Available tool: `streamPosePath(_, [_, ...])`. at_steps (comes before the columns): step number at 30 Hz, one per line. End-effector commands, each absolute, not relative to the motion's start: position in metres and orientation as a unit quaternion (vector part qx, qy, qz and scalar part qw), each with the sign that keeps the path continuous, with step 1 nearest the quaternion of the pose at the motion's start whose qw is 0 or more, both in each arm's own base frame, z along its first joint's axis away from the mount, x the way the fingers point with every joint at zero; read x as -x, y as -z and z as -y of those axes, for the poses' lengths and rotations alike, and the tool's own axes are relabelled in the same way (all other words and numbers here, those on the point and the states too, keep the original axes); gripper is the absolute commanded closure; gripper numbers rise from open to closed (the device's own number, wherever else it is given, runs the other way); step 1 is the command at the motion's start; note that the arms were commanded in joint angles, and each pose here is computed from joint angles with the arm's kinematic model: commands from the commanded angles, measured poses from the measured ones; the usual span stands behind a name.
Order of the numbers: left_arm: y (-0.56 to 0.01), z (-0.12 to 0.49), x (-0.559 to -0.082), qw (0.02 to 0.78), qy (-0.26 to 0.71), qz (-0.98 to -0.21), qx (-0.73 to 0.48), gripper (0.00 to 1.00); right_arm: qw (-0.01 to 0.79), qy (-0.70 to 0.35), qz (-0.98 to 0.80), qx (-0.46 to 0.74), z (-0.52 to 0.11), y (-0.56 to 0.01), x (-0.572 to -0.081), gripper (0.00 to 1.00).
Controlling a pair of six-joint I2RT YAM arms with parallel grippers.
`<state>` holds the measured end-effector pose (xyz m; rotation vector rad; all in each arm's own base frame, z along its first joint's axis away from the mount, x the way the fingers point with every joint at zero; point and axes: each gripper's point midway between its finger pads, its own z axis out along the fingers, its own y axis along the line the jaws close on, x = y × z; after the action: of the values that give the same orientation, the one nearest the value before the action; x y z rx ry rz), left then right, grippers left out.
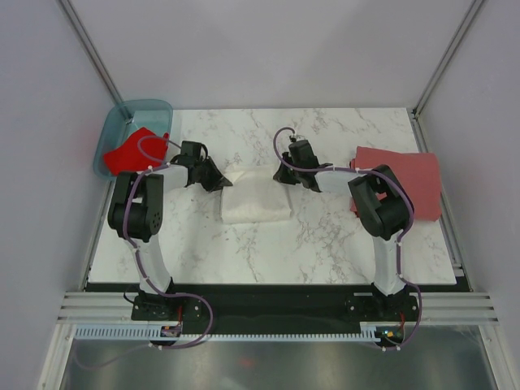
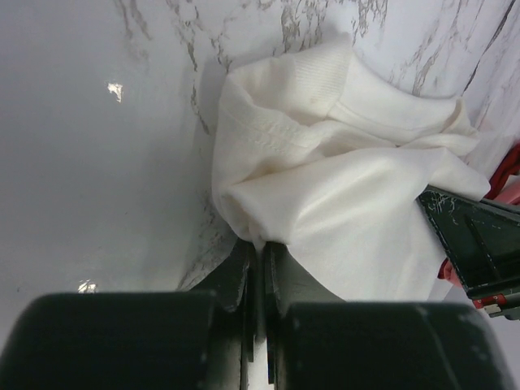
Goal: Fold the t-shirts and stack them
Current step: Neatly place the folded tshirt to the corner
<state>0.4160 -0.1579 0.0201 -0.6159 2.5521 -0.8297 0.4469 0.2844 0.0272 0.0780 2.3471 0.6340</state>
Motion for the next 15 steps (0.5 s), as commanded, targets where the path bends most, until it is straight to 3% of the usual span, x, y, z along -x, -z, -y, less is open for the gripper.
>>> streamPosePath(1, [0.004, 0.147, -0.403, 0.174, 0.246, -0.927, 0.221, 0.98, 0.345, -0.249, -0.905, -0.009, -0.286, -0.034, -0.434, 1.0])
streamPosePath(15, [-0.067, 0.189, -0.385, 0.279, 0.261, -0.912, 0.152, 0.98, 0.411, -0.266, -0.872, -0.012, -0.269, -0.098, -0.417, 1.0])
